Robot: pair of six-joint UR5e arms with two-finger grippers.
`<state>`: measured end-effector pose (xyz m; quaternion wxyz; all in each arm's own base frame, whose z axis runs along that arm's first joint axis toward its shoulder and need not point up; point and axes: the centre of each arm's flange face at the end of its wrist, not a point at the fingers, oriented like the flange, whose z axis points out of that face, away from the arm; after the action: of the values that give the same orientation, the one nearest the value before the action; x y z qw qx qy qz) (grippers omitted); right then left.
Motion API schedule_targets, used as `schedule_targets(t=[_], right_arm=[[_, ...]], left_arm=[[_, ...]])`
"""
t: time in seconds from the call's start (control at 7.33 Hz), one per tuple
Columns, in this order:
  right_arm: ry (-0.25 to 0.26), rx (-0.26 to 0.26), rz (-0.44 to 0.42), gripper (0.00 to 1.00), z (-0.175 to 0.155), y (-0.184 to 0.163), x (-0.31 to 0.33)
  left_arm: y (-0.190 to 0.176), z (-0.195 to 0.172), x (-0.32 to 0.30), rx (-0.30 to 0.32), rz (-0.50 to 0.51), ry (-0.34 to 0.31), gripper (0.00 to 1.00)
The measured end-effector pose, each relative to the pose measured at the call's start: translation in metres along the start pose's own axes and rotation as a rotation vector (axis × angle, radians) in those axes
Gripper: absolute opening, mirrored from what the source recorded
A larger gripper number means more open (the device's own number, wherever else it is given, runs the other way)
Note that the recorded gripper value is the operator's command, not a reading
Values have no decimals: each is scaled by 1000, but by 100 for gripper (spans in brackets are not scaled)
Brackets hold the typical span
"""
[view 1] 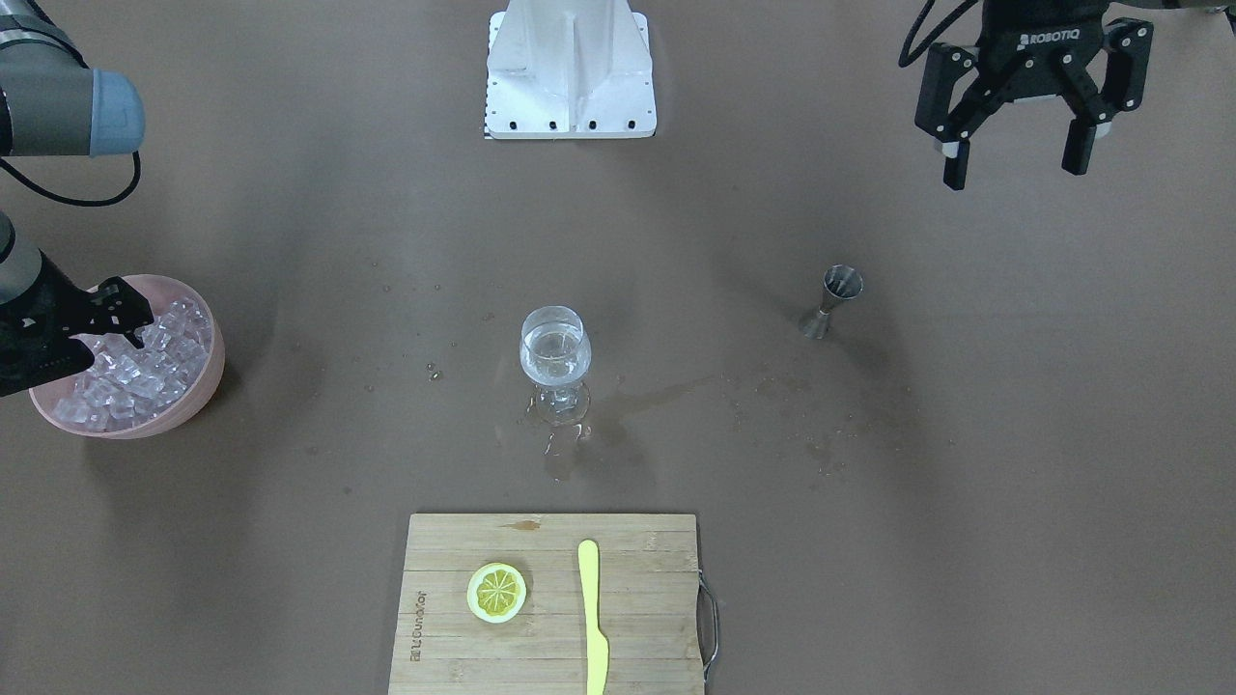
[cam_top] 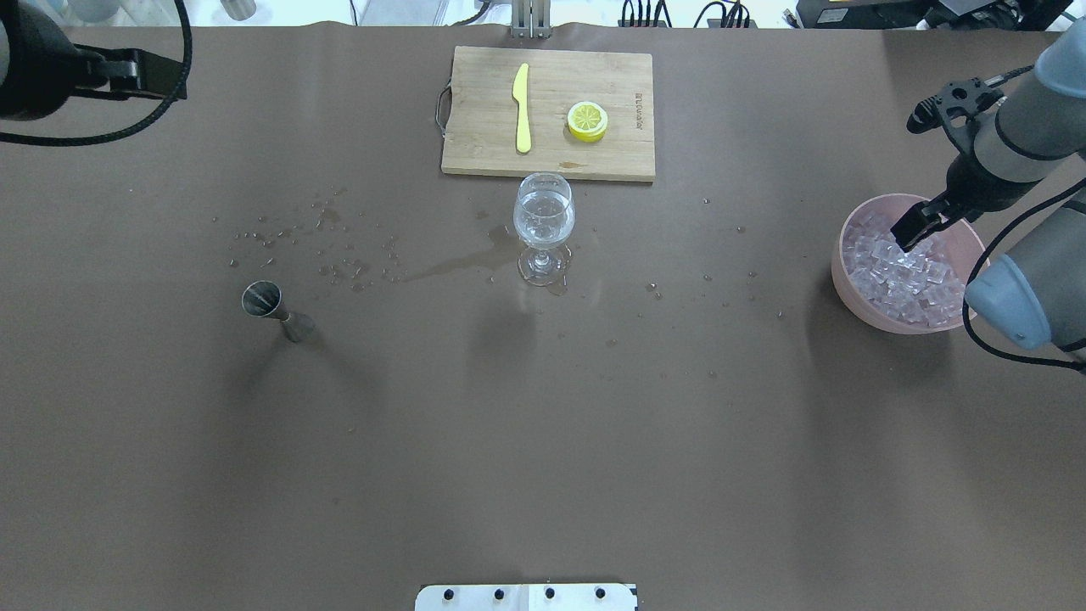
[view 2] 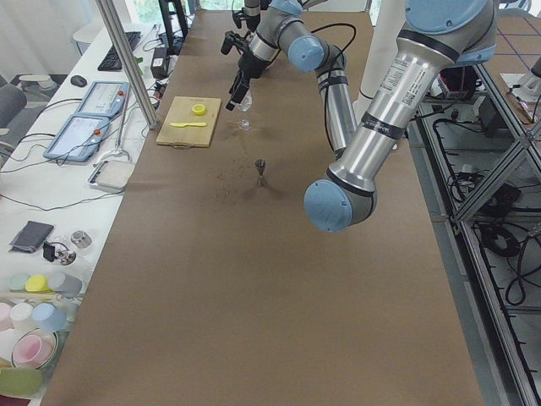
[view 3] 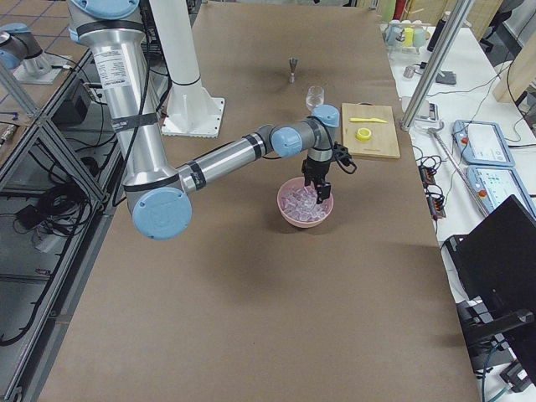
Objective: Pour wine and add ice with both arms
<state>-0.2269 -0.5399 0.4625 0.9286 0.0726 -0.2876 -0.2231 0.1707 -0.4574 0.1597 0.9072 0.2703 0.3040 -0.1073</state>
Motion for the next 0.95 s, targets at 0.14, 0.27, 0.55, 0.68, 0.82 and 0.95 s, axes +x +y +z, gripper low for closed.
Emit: schedule_targets(t=[0.14,0.27,0.55,0.68,0.82,0.95], right_arm=[[-3,-8,-35,100,6,-3,-1],[-13,-14,-58,100,9,-5,-2],[-62,-27,-119,95,14,-2,-5],[-76,-33,-135,94,16,-2,-5],[-81,-39,-141,93,19,-2,-3],[-80,-45,-147,89,23,-3,-2]], left_arm=[[-5,3,-3,1,3,2,98],[-8,5,-5,0,3,3,98],[-10,7,-6,-5,1,5,98],[-10,7,-7,-7,0,5,98],[-10,8,-7,-8,0,4,98],[-10,8,-7,-8,-1,3,98]])
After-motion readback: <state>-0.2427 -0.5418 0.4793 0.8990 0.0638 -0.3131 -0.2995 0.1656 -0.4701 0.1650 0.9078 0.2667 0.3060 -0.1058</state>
